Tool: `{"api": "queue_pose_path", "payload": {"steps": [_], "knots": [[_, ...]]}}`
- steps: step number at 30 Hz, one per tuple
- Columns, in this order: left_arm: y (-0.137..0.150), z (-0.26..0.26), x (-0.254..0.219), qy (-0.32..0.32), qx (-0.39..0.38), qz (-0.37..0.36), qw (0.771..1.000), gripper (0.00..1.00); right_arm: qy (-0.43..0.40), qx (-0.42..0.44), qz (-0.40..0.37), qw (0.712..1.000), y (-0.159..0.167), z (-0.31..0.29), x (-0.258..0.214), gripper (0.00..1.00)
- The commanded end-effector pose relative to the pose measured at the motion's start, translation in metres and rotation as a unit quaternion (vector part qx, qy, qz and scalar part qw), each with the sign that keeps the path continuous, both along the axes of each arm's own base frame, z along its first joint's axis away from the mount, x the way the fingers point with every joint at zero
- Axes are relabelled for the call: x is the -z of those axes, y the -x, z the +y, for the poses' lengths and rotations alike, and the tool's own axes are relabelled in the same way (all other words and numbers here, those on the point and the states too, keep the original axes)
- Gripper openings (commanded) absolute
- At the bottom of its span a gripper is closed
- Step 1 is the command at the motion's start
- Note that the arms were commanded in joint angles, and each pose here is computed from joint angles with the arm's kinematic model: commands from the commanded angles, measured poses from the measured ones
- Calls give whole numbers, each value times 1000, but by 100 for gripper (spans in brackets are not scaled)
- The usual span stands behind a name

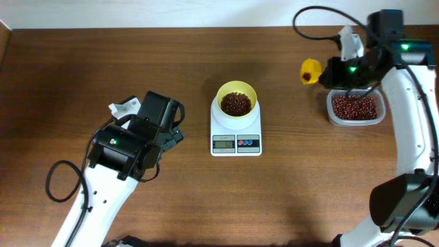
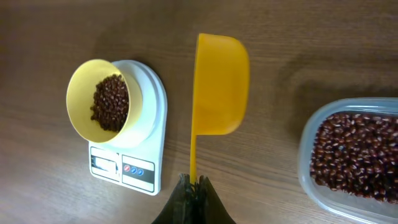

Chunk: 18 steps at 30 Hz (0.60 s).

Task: Scoop item into bowl and weigh 50g on scale
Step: 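Move the scoop with the right gripper back over the bean tub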

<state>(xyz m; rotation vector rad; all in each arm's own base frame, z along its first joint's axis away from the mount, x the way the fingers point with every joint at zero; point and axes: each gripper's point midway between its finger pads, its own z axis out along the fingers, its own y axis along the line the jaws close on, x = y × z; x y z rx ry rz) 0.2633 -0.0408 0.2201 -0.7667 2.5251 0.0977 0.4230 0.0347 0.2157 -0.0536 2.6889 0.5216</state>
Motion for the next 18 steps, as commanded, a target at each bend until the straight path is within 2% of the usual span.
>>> {"api": "queue_pose_path", "payload": {"steps": [1,8,13,18], "knots": [[1,3,-4,-2,-3,-7,1000,99,-38,23,-10,999,-5,-24,-8,4],[1,3,-4,-2,-3,-7,1000,99,-50,77,23,996,17,-77,-2,4],[1,3,-4,-2,-3,-7,1000,99,-37,72,56,995,46,-105,5,4],[1,3,-4,-2,-3,-7,1000,99,67,113,97,987,62,-148,20,4]]}}
